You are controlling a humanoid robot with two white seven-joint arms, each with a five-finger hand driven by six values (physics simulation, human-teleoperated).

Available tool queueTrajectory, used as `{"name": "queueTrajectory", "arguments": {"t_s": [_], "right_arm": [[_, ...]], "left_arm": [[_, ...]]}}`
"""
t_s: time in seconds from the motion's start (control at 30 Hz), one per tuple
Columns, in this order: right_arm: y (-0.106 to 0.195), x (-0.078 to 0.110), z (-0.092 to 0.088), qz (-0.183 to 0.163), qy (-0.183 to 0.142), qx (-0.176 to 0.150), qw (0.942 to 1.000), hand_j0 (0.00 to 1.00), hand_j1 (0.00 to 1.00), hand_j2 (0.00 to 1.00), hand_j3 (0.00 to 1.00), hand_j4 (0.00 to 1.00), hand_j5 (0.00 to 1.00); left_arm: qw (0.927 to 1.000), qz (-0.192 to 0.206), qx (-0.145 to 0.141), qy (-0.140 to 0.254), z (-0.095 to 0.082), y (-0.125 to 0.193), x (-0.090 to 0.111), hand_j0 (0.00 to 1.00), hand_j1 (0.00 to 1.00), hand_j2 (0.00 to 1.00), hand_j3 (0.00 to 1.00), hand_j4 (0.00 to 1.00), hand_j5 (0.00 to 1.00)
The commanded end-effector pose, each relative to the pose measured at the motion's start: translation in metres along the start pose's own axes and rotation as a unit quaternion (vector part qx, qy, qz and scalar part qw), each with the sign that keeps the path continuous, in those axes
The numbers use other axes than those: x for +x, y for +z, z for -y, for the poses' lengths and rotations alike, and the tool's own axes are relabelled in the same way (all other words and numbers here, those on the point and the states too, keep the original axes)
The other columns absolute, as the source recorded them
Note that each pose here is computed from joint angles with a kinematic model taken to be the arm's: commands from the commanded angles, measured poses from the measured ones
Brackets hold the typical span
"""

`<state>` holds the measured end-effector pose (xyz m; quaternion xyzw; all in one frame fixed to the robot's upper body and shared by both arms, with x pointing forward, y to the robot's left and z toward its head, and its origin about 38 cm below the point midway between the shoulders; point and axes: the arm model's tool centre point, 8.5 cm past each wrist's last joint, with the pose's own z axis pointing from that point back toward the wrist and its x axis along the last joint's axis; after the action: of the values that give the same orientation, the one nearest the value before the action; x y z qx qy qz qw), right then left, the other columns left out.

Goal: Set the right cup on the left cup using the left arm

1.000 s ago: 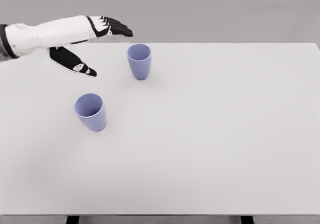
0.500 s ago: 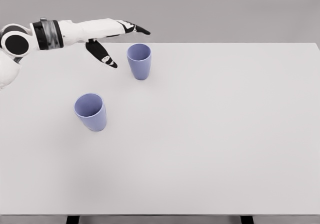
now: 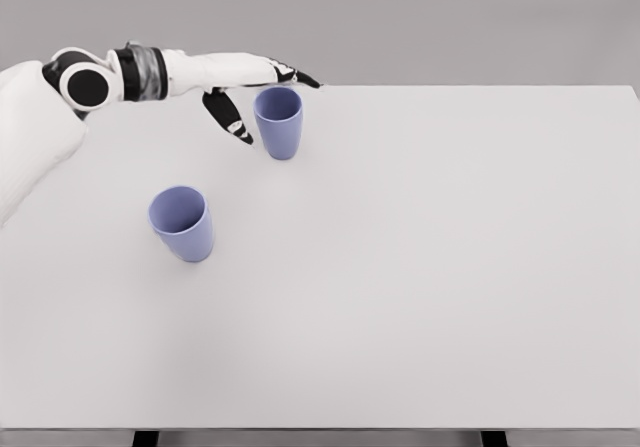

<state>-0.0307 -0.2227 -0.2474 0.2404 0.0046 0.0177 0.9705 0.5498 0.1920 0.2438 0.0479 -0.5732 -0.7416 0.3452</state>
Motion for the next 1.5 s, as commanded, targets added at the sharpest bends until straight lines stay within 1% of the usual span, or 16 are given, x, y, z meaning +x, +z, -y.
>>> {"name": "queueTrajectory", "arguments": {"t_s": [0.0, 0.03, 0.1, 0.13, 0.23, 0.3, 0.37, 0.77, 1.1, 1.47], "right_arm": [[0.000, 0.000, 0.000, 0.000, 0.001, 0.000, 1.0000, 1.00, 1.00, 1.00, 1.00, 1.00, 1.00], [0.000, 0.000, 0.000, -0.001, 0.000, 0.000, 1.0000, 1.00, 1.00, 1.00, 1.00, 1.00, 1.00], [0.000, 0.000, 0.000, 0.000, 0.001, 0.000, 1.0000, 1.00, 1.00, 1.00, 1.00, 1.00, 1.00], [0.000, 0.000, 0.000, 0.001, 0.001, 0.000, 1.0000, 1.00, 1.00, 1.00, 1.00, 1.00, 1.00], [0.000, 0.000, 0.000, 0.000, 0.001, 0.000, 1.0000, 1.00, 1.00, 1.00, 1.00, 1.00, 1.00], [0.000, 0.000, 0.000, 0.000, 0.001, 0.000, 1.0000, 1.00, 1.00, 1.00, 1.00, 1.00, 1.00], [0.000, 0.000, 0.000, 0.000, 0.001, 0.000, 1.0000, 1.00, 1.00, 1.00, 1.00, 1.00, 1.00], [0.000, 0.000, 0.000, -0.001, 0.000, 0.000, 1.0000, 1.00, 1.00, 1.00, 1.00, 1.00, 1.00], [0.000, 0.000, 0.000, 0.000, 0.001, 0.000, 1.0000, 1.00, 1.00, 1.00, 1.00, 1.00, 1.00], [0.000, 0.000, 0.000, 0.001, 0.001, 0.000, 1.0000, 1.00, 1.00, 1.00, 1.00, 1.00, 1.00]], "left_arm": [[0.9992, -0.034, -0.005, 0.019, 0.010, 0.007, -0.021, 1.00, 1.00, 1.00, 1.00, 1.00, 1.00], [0.9989, -0.041, -0.001, 0.022, 0.005, 0.008, -0.024, 1.00, 1.00, 1.00, 1.00, 1.00, 1.00], [0.9986, -0.046, -0.002, 0.026, 0.007, 0.006, -0.026, 1.00, 1.00, 1.00, 1.00, 1.00, 1.00], [0.9983, -0.048, -0.005, 0.034, 0.012, -0.001, -0.027, 1.00, 1.00, 1.00, 1.00, 1.00, 1.00], [0.9990, -0.035, -0.008, 0.028, 0.008, -0.016, -0.016, 1.00, 1.00, 1.00, 1.00, 1.00, 1.00], [0.9992, -0.032, -0.007, 0.024, 0.004, -0.020, -0.013, 1.00, 1.00, 1.00, 1.00, 1.00, 1.00], [0.9990, -0.036, -0.019, 0.020, 0.009, -0.030, -0.011, 1.00, 1.00, 1.00, 1.00, 1.00, 1.00], [0.9989, -0.036, -0.017, 0.024, 0.010, -0.032, -0.011, 1.00, 1.00, 1.00, 1.00, 1.00, 1.00], [0.9983, -0.047, -0.016, 0.030, 0.012, -0.028, -0.018, 1.00, 1.00, 1.00, 1.00, 1.00, 1.00], [0.9986, -0.043, -0.018, 0.027, 0.015, -0.035, -0.014, 1.00, 1.00, 1.00, 1.00, 1.00, 1.00]]}}
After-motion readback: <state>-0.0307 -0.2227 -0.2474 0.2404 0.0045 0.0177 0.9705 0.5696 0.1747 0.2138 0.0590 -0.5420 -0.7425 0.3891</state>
